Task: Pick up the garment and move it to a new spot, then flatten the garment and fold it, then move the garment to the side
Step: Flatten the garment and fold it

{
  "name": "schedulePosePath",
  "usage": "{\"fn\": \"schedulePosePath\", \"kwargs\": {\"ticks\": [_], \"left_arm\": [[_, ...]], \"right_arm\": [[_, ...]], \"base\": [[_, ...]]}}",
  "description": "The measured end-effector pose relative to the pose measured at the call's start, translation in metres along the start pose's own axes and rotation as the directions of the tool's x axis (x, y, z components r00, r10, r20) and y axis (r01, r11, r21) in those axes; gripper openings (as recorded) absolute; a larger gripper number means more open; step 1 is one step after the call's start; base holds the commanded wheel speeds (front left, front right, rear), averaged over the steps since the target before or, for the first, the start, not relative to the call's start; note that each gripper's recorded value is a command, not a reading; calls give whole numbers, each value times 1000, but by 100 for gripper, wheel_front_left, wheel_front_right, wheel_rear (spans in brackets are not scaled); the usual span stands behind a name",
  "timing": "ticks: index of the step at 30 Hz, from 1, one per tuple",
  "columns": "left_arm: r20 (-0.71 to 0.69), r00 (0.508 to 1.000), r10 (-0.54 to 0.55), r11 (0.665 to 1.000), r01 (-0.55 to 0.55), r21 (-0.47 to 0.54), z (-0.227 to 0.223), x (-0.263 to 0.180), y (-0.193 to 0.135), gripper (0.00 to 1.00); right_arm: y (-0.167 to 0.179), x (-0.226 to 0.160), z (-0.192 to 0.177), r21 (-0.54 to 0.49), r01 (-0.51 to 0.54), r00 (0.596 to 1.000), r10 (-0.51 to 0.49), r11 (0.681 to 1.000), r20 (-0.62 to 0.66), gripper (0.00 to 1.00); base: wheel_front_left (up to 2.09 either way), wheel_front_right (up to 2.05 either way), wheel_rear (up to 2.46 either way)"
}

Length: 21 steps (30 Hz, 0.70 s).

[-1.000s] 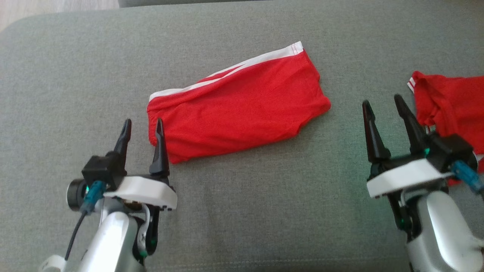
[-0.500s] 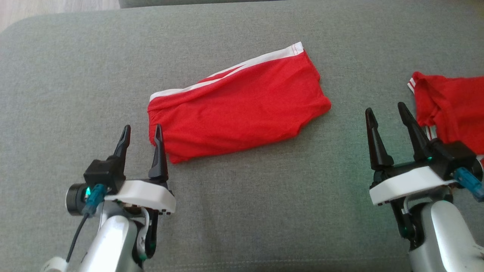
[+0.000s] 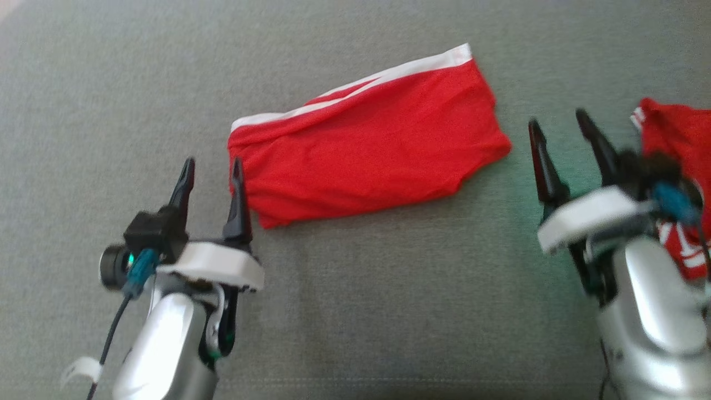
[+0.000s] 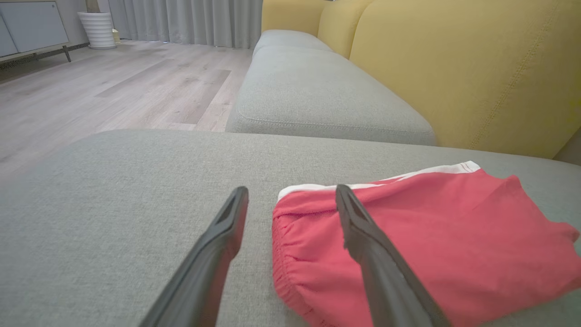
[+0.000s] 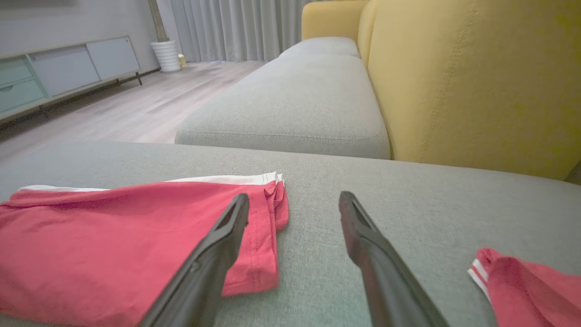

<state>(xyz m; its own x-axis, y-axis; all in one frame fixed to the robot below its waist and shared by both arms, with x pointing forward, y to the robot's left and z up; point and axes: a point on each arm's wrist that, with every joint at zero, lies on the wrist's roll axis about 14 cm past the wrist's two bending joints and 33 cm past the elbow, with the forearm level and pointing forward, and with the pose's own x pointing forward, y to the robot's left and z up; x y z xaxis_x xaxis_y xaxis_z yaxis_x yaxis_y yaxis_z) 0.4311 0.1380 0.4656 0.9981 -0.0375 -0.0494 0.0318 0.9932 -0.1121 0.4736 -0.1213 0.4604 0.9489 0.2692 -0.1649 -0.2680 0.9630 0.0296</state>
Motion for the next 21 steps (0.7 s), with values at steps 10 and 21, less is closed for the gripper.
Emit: {"fn": "schedulePosePath", "kwargs": {"ticks": [10, 21], "left_arm": [[-15, 1000, 18, 1000, -18, -2, -8, 12, 7, 100], [-19, 1000, 24, 1000, -24, 1, -11, 15, 8, 100]], "right_arm": [[24, 51, -79, 1, -97, 948, 92, 995, -304, 100], [46, 65, -84, 74, -129, 926, 146, 989, -347, 0]], "base": [[0, 0, 0], [0, 0, 0]]}}
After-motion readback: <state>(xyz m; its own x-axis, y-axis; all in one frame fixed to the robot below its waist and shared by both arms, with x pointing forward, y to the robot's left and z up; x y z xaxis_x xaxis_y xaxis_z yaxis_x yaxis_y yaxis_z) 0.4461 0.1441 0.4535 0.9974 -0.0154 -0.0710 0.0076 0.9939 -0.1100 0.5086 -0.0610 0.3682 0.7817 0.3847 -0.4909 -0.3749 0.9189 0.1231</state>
